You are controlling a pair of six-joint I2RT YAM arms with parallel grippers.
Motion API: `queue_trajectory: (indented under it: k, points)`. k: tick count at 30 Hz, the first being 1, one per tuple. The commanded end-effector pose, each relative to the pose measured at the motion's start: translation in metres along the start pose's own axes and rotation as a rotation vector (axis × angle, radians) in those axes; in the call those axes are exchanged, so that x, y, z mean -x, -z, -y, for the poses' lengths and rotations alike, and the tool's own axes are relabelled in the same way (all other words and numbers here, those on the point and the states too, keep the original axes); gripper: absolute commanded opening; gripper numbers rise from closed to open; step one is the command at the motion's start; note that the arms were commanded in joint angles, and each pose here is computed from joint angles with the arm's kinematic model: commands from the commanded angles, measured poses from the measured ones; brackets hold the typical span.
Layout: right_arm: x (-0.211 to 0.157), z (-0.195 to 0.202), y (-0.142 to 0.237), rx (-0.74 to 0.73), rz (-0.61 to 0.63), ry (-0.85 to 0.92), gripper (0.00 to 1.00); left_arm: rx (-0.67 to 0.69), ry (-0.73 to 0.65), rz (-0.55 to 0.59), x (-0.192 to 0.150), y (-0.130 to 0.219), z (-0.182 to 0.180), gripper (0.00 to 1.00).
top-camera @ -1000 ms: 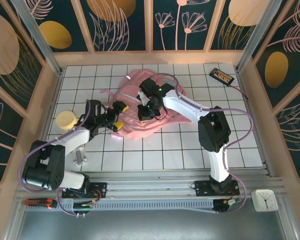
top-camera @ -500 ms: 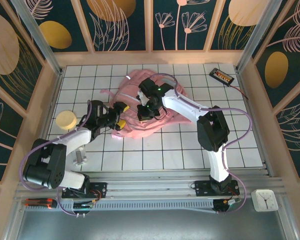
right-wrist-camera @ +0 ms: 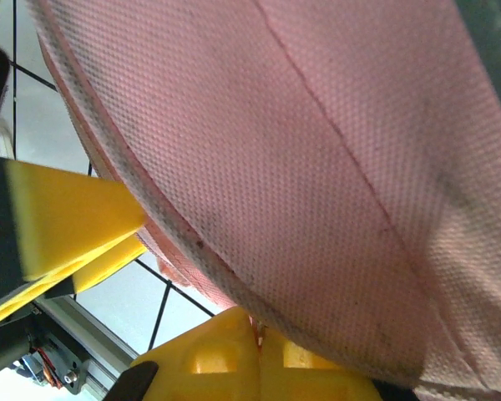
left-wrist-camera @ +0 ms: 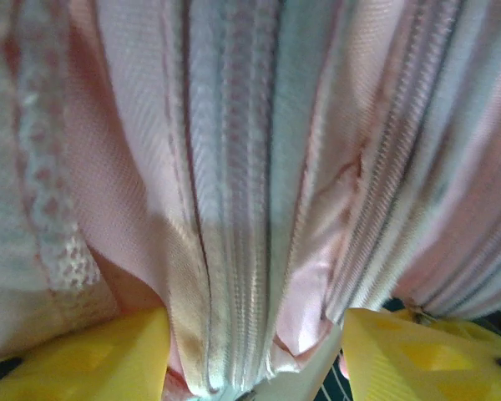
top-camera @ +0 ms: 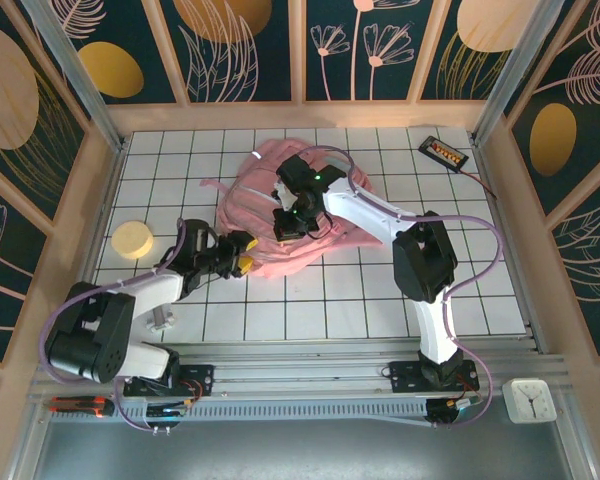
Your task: Pack books, pencil case, and school supplies into a backpack
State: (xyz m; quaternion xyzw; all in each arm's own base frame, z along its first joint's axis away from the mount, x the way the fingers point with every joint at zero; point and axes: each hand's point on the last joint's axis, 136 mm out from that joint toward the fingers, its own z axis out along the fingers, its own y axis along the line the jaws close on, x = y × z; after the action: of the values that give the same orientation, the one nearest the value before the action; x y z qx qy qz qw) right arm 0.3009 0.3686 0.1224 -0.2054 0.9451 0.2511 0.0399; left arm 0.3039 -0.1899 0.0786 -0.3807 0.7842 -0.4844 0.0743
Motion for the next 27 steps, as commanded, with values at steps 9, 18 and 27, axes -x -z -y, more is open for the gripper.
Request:
queue_trajectory:
  k: [9,18,27]
  points:
    - [-0.002,0.015,0.013,-0.073,0.021,0.034,0.0,0.074,-0.093,0.035,0.016,-0.007,-0.001,0.0]
    - [-0.02,0.088,0.035,-0.267,-0.018,-0.018,0.0,0.112,-0.114,0.116,0.046,0.026,-0.014,0.0]
    - [0.024,0.134,0.061,-0.298,0.078,-0.082,0.0,0.116,-0.116,0.077,0.039,0.026,-0.021,0.0]
